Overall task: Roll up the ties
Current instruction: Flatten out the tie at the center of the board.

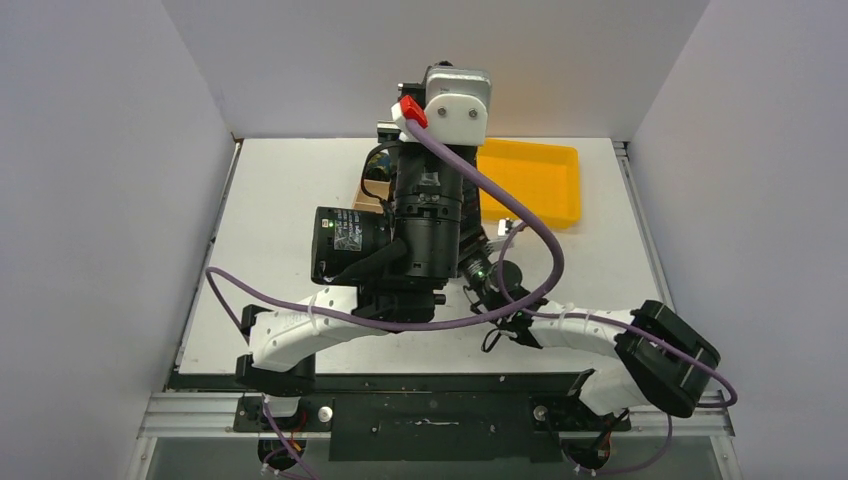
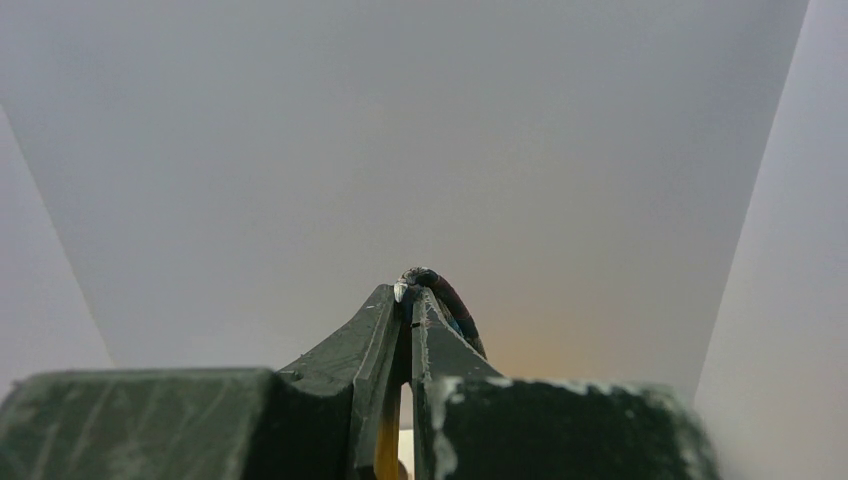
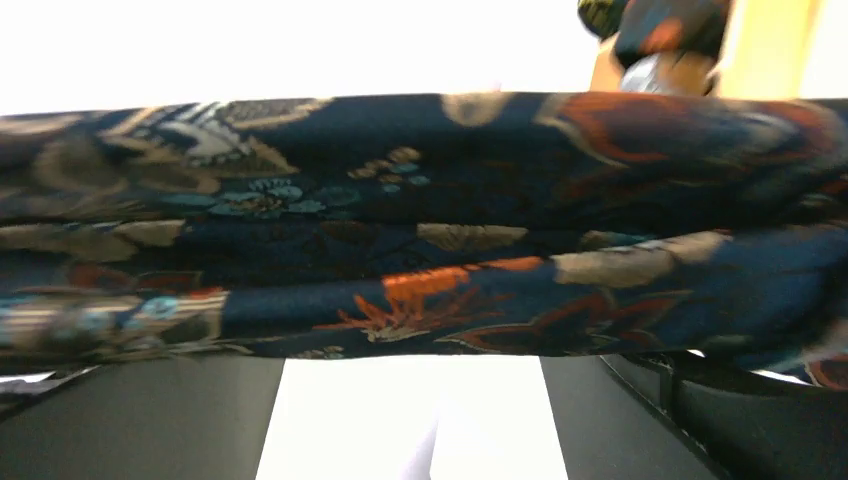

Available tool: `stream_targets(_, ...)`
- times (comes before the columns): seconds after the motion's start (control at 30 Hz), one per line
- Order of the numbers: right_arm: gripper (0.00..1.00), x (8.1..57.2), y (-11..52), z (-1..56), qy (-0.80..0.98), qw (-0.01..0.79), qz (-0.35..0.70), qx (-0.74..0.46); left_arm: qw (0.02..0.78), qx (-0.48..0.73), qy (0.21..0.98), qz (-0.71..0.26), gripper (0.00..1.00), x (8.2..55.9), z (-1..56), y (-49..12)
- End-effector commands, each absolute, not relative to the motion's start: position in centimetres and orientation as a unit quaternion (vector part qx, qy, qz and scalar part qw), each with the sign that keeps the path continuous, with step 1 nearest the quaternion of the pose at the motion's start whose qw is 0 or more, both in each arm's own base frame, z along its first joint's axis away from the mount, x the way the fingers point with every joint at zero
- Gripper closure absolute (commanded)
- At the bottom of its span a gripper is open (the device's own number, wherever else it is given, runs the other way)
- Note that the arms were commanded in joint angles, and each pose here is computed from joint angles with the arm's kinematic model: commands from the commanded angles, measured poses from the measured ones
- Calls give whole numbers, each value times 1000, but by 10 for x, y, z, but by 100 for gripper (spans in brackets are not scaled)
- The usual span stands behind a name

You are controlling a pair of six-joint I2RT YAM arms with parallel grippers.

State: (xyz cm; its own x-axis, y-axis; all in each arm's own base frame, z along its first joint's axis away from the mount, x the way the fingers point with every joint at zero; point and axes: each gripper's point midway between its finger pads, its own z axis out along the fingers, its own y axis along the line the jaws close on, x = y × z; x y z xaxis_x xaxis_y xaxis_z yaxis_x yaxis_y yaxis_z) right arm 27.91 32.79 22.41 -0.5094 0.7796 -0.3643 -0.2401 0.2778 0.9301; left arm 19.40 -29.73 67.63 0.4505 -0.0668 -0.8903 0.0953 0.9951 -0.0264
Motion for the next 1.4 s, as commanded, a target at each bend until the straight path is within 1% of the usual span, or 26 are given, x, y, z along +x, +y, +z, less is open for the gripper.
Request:
stream_targets(0.0, 10, 304, 271, 278, 560, 472, 619, 283, 832, -33, 553, -37, 100, 201, 673, -253)
stream_targets(0.13, 10, 321, 209, 291, 527, 519, 596, 311, 805, -45, 591, -26, 100, 207, 649, -248)
stream_targets(0.33, 10, 318, 137, 305, 507, 575, 558, 319, 764, -53, 643, -1, 100, 217, 606, -245)
stream_targets(0.43, 10, 320, 122, 306, 508, 578, 556, 316, 755, -63, 652, -23, 100, 216, 593, -245)
stream_targets(0.53, 10, 315, 122, 312, 496, 570, 581, 303, 748, -55, 660, -38, 100, 218, 580, -252)
stream_targets(0.7, 10, 281, 139, 349, 478, 543, 650, 234, 747, -59, 662, 0, 100, 230, 575, -241)
stream_targets(0.9, 10, 228, 174, 385, 430, 454, 758, 187, 768, -94, 632, -36, 100, 245, 606, -233)
stream_targets(1.03, 10, 200, 220, 403, 433, 418, 783, 158, 786, -103, 605, -76, 100, 247, 633, -246)
stream_targets(1.13, 10, 179, 250, 414, 435, 402, 795, 127, 792, -86, 599, -88, 100, 246, 640, -272)
stream_targets(1.17, 10, 173, 256, 416, 433, 404, 797, 117, 794, -86, 595, -94, 100, 242, 646, -272)
stream_targets(1.23, 10, 169, 257, 418, 437, 427, 785, 106, 798, -71, 590, -100, 100, 234, 648, -291)
stream_targets(1.3, 10, 173, 250, 413, 457, 483, 741, 92, 805, -59, 581, -107, 100, 224, 653, -300)
stream_targets(1.37, 10, 178, 228, 410, 473, 541, 688, 102, 810, -49, 571, -128, 100, 212, 659, -308)
